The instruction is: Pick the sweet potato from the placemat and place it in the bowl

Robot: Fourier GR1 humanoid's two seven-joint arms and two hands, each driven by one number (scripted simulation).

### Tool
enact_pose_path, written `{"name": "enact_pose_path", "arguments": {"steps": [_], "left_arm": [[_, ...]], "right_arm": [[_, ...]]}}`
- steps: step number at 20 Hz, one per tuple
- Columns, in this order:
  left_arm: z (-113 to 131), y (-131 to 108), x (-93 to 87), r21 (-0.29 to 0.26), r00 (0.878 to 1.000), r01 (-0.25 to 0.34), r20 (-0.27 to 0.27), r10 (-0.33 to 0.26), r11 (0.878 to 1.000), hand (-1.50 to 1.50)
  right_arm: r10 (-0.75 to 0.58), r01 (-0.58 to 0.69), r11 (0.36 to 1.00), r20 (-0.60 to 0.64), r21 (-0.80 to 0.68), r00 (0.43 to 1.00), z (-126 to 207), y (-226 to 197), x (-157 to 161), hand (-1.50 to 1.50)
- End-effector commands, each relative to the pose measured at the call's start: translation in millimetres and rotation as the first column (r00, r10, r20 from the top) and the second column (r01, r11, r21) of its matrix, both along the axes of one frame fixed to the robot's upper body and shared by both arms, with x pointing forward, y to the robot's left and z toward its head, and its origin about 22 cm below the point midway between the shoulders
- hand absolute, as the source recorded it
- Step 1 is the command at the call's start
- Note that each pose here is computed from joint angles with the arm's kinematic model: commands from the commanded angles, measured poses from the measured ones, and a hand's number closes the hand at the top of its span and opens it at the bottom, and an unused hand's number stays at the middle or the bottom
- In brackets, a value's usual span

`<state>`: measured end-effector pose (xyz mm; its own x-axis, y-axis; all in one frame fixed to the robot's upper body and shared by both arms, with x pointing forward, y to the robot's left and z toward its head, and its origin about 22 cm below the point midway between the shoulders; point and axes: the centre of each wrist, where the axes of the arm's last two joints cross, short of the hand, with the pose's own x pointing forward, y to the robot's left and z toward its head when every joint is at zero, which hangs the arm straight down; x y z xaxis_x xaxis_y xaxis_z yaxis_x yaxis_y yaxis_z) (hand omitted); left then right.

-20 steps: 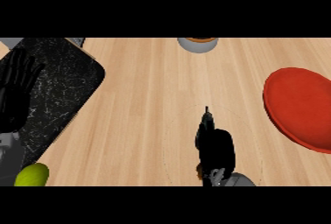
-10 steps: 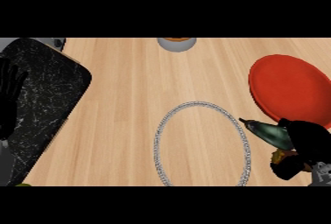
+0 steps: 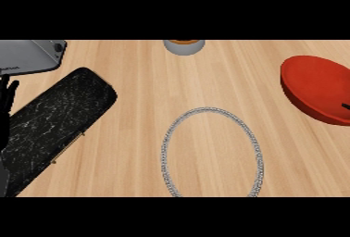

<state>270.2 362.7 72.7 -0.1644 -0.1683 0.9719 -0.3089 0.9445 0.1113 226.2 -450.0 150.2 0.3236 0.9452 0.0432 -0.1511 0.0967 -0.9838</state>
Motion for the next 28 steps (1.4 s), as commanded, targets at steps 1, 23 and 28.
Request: {"name": "enact_pose_path", "arguments": {"steps": [1, 23, 28], "left_arm": [[-3, 4, -3.4, -0.004, 1.0, 0.011, -0.02, -0.011, 1.0, 0.0], [8, -45, 31.0, 0.011, 0.987, 0.16, 0.019, -0.16, 0.987, 0.0], [7, -42, 20.2, 0.015, 0.986, 0.162, 0.023, -0.163, 0.987, 0.0]], "right_arm": [[0.085, -0.101, 0.991, 0.179, 0.085, 0.98, 44, -53, -20, 1.5], [0.214, -0.404, 0.819, 0.437, 0.407, 0.874, 170, -150, -63, 1.5], [0.273, -0.411, 0.813, 0.352, 0.412, 0.895, 144, -127, -27, 1.5]]}}
